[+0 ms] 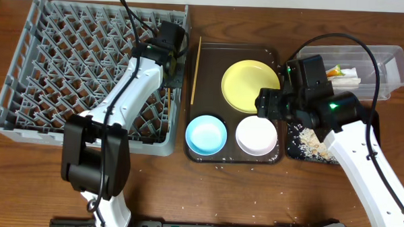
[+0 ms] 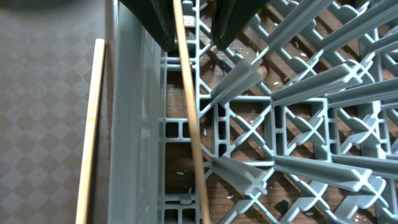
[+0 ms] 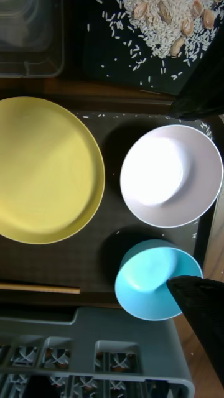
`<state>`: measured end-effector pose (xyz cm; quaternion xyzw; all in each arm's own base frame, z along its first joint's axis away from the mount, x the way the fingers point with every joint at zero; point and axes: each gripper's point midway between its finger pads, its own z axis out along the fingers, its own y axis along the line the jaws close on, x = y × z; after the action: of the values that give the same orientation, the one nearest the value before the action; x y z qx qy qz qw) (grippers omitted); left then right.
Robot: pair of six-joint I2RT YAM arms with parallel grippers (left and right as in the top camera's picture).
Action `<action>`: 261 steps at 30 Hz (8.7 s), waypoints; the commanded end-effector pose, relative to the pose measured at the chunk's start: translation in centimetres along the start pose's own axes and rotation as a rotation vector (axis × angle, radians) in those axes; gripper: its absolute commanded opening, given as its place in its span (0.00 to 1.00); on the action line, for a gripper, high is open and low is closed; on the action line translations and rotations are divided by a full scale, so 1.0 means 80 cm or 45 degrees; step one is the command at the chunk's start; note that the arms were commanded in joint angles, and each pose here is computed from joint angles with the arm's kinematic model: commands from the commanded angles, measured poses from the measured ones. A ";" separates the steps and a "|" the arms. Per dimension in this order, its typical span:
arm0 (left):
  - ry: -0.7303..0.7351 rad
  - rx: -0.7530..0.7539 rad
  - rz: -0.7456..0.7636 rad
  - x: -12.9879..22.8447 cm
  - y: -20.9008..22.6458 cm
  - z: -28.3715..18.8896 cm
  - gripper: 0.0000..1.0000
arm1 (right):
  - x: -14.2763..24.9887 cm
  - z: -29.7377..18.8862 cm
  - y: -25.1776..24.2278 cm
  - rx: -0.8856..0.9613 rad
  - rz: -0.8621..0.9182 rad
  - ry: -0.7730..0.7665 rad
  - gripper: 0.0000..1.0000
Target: Sort waste into correct bins and load items into the dishwasher
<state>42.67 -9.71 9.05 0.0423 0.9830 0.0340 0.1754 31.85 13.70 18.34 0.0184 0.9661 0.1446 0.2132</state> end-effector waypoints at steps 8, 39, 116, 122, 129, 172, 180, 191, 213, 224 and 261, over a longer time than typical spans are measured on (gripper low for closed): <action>-0.328 0.342 0.037 -0.050 -0.074 -0.119 0.23 | -0.002 0.001 0.000 0.009 0.006 -0.004 0.78; -0.182 0.023 0.161 -0.030 -0.120 0.136 0.38 | -0.003 0.001 0.000 0.007 0.016 -0.007 0.78; -0.200 0.543 -0.067 0.037 -0.049 -0.218 0.46 | -0.002 0.001 0.002 -0.001 -0.109 -0.001 0.67; -0.091 0.607 0.007 0.059 -0.084 -0.207 0.46 | -0.004 0.001 -0.022 0.121 0.037 -0.021 0.65; -0.010 0.666 0.248 0.073 -0.177 -0.161 0.46 | -0.027 -0.010 -0.090 0.263 0.346 -0.103 0.73; 0.183 0.479 0.538 0.157 -0.294 0.043 0.08 | -0.014 -0.031 -0.162 0.126 0.577 0.016 0.99; 0.002 0.524 0.501 0.101 -0.288 -0.049 0.07 | -0.014 -0.031 -0.162 0.126 0.577 0.016 0.99; -0.525 -0.319 0.217 0.002 -0.059 -0.204 0.07 | -0.014 -0.031 -0.162 0.126 0.577 0.016 0.99; -0.282 -1.271 -0.026 0.010 0.192 -0.155 0.08 | -0.014 -0.031 -0.162 0.126 0.577 0.016 0.99; -0.256 -1.563 0.021 -0.003 0.200 -0.108 0.07 | -0.014 -0.031 -0.162 0.126 0.577 0.016 0.99; -0.430 -0.288 0.053 -0.001 -0.012 -0.128 0.27 | -0.014 -0.031 -0.162 0.126 0.577 0.016 0.99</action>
<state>40.14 -9.06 15.75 0.0768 0.9110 0.2626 0.3087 32.11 0.53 17.31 0.2495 0.9430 0.1394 0.1705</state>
